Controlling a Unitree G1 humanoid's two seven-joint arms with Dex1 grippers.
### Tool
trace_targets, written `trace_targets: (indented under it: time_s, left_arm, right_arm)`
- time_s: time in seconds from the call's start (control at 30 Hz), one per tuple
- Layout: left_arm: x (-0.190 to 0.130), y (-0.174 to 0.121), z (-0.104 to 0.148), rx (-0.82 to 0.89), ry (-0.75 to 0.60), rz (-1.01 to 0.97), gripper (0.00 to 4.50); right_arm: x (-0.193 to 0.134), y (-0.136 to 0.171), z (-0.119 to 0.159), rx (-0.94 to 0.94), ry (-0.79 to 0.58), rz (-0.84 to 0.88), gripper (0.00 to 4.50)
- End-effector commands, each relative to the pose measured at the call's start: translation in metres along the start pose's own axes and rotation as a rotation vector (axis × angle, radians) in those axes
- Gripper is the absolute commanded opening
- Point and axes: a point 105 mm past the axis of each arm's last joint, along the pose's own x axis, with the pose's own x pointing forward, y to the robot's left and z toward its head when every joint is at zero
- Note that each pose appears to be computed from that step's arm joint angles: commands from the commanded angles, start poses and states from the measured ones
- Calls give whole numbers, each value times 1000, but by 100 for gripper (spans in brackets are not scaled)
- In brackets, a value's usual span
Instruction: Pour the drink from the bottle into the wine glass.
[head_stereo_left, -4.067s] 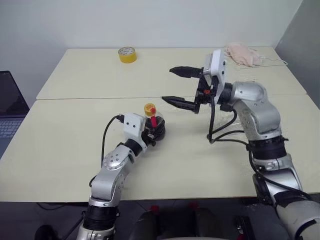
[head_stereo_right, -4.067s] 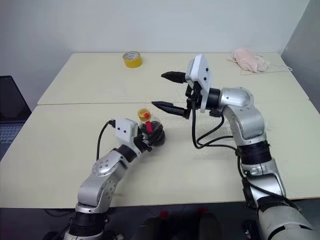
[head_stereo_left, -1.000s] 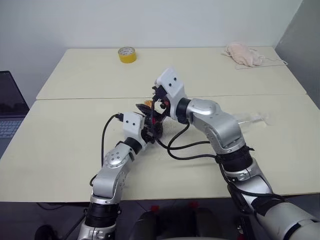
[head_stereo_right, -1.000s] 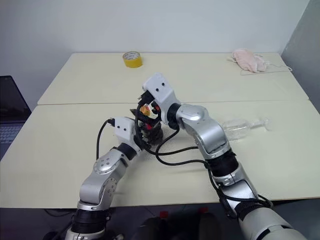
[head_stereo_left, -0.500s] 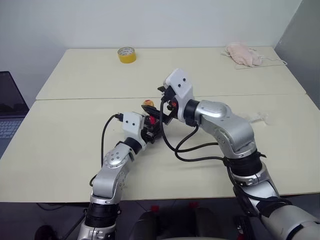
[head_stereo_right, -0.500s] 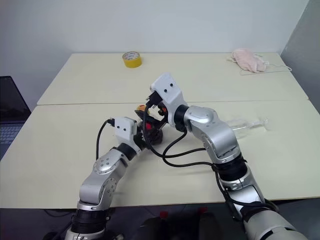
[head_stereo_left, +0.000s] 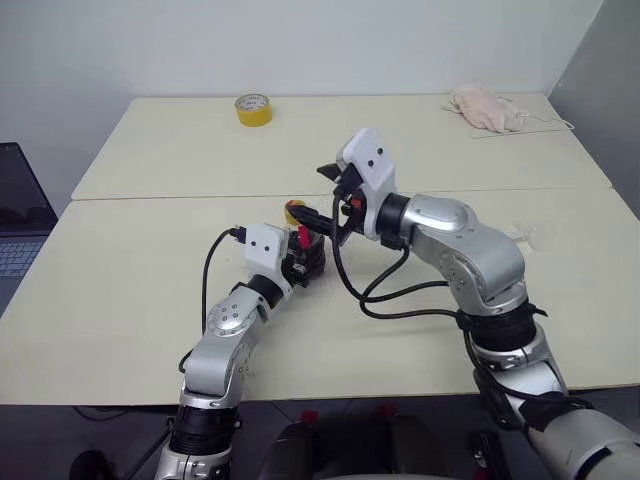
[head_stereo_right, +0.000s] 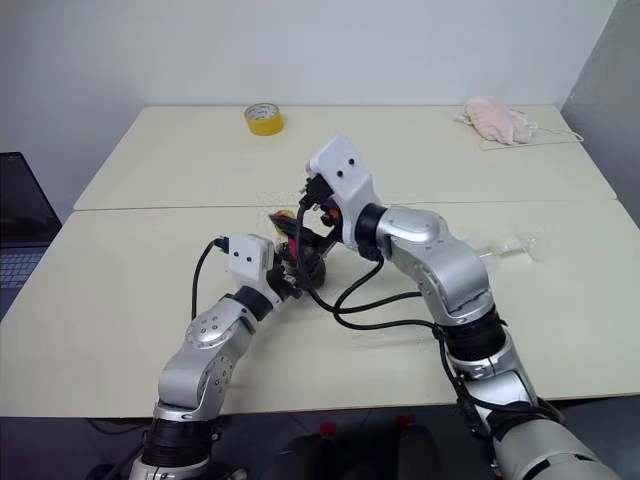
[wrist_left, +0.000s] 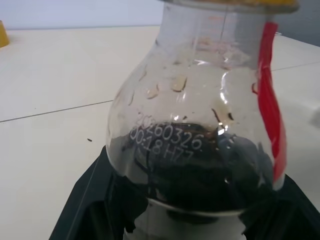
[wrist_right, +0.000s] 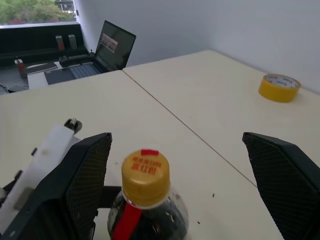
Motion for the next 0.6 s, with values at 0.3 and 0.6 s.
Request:
trace_targets:
  time_s: [0.3, 0.6]
  left_arm:
    - [0, 0, 9, 17, -45, -2, 261]
    - [-1, 2, 10, 19, -48, 8, 261]
  right_arm:
    - [35, 17, 21, -36, -59, 21, 447]
    - [44, 10, 11, -41, -25, -4, 447]
